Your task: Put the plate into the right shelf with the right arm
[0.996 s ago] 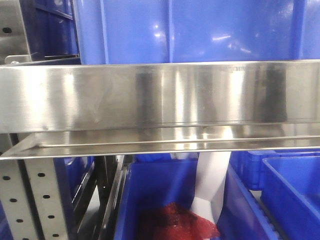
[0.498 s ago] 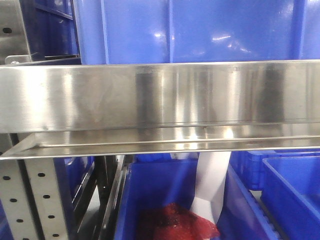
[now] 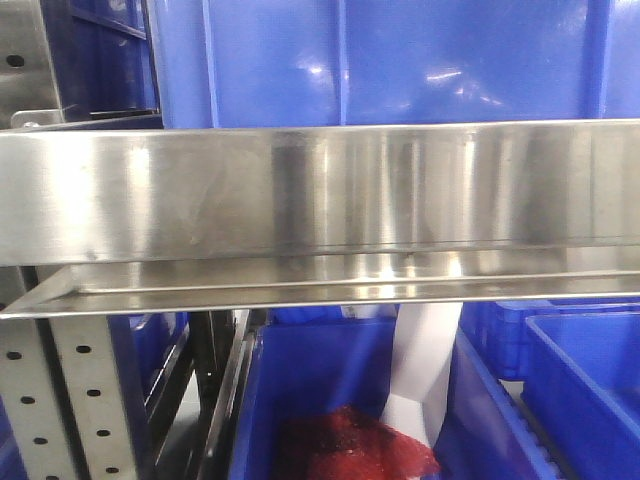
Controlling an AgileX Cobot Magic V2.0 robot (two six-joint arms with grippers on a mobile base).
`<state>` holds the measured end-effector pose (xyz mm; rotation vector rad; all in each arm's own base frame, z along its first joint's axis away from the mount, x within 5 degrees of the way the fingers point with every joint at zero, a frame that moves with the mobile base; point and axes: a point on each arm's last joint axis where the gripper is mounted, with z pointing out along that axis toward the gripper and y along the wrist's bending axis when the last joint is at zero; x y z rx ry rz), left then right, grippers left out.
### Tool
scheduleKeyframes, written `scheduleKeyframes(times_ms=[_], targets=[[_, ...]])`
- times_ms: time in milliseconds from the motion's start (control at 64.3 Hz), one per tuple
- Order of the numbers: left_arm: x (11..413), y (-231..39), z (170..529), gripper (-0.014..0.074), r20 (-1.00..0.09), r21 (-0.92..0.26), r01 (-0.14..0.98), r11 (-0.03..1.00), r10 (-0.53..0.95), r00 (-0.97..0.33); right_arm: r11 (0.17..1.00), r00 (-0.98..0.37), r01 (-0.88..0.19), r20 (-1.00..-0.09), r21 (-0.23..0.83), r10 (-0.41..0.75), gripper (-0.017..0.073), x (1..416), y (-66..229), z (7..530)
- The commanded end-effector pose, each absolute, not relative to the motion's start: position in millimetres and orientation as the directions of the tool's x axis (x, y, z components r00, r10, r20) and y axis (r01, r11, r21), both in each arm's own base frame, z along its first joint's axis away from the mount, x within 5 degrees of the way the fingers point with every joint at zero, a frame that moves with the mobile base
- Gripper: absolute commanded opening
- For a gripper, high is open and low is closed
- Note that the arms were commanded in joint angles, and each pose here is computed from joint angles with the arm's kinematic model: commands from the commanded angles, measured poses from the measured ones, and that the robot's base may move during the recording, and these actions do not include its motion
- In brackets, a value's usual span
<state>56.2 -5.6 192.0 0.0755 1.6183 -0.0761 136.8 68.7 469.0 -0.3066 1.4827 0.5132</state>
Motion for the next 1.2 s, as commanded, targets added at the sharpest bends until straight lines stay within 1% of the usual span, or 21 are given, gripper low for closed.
scheduleKeyframes(times_ms=[0, 218, 404, 529, 653, 747, 856, 949, 1104, 1182], targets=[[56.3, -5.2, 197.4, -0.0047, -0.999, -0.01, 0.092, 0.996, -0.013, 0.033, 0.871, 0.112, -0.481, -0.978, 0.104, 0.178, 0.0056, 132.0, 62.6, 486.9], [56.3, -5.2, 197.4, -0.0047, -0.999, -0.01, 0.092, 0.996, -0.013, 0.033, 0.873, 0.113, -0.477, -0.977, 0.106, 0.18, 0.0056, 133.0, 62.5, 485.2], [56.3, -5.2, 197.4, -0.0047, -0.999, -0.01, 0.092, 0.996, -0.013, 0.033, 0.882, 0.087, -0.456, -0.981, 0.117, 0.175, 0.0056, 129.2, 59.1, 456.0], [56.3, -5.2, 197.4, -0.0047, -0.999, -0.01, 0.092, 0.996, -0.013, 0.033, 0.909, 0.197, -0.394, -0.954, 0.133, 0.225, 0.0056, 113.3, 44.4, 433.8], [56.3, -5.2, 197.4, -0.0047, -0.999, -0.01, 0.092, 0.996, -0.013, 0.033, 0.934, 0.308, -0.323, -0.916, 0.152, 0.256, 0.0056, 91.5, 26.6, 400.3], [56.3, -5.2, 197.4, -0.0047, -0.999, -0.01, 0.092, 0.996, -0.013, 0.033, 0.944, 0.365, -0.278, -0.89, 0.176, 0.273, 0.0056, 76.5, 15.1, 373.4], [56.3, -5.2, 197.4, -0.0047, -0.999, -0.01, 0.092, 0.996, -0.013, 0.033, 0.965, 0.404, -0.215, -0.886, 0.151, 0.229, 0.0056, 63.8, 6.9, 343.5], [56.3, -5.2, 197.4, -0.0047, -0.999, -0.01, 0.092, 0.996, -0.013, 0.033, 0.98, 0.406, -0.159, -0.897, 0.121, 0.176, 0.0056, 58.2, 3.4, 326.1], [56.3, -5.2, 197.4, -0.0047, -0.999, -0.01, 0.092, 0.996, -0.013, 0.033, 0.992, 0.364, -0.087, -0.925, 0.088, 0.114, 0.0056, 53.5, 1.2, 311.3], [56.3, -5.2, 197.4, -0.0047, -0.999, -0.01, 0.092, 0.996, -0.013, 0.033, 0.995, 0.321, -0.076, -0.943, 0.062, 0.083, 0.0056, 52.8, 2.1, 306.8]])
